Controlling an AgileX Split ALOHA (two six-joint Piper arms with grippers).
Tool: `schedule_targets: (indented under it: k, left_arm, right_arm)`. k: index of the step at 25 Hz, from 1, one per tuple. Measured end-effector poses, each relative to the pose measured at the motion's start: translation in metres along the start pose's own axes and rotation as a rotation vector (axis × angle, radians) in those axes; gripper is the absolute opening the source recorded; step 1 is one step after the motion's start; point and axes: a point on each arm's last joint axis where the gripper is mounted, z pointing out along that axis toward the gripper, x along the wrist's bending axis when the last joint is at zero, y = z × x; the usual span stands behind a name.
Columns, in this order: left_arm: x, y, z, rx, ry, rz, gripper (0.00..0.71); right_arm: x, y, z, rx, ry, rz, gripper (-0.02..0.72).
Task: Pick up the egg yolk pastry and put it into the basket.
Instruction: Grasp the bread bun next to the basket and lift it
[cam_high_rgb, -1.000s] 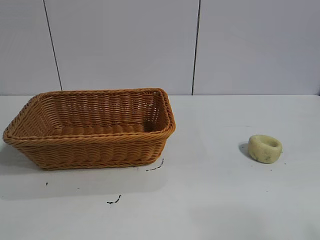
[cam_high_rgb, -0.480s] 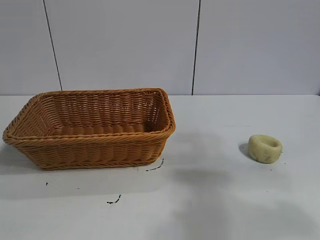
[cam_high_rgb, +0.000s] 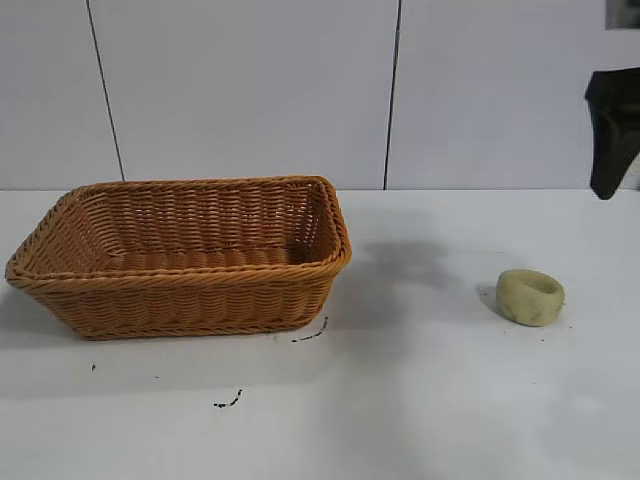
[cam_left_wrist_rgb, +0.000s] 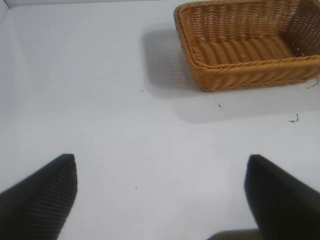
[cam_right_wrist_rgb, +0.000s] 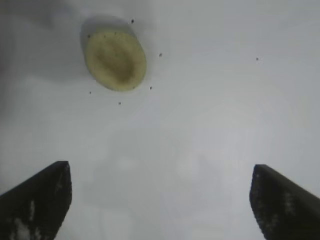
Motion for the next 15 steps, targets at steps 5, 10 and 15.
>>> schedule_targets:
  k: [5, 10, 15]
  left_arm:
    - [0.0, 0.0, 0.0, 0.0, 0.0, 0.0, 0.693]
    - [0.0, 0.0, 0.0, 0.0, 0.0, 0.0, 0.693]
    - [0.0, 0.0, 0.0, 0.0, 0.0, 0.0, 0.693]
  right_arm:
    - [0.016, 0.026, 0.032, 0.021, 0.018, -0.053, 0.695]
    - [0.045, 0.03, 0.073, 0.064, 0.034, -0.118, 0.695]
    - [0.05, 0.03, 0.109, 0.098, 0.029, -0.119, 0.695]
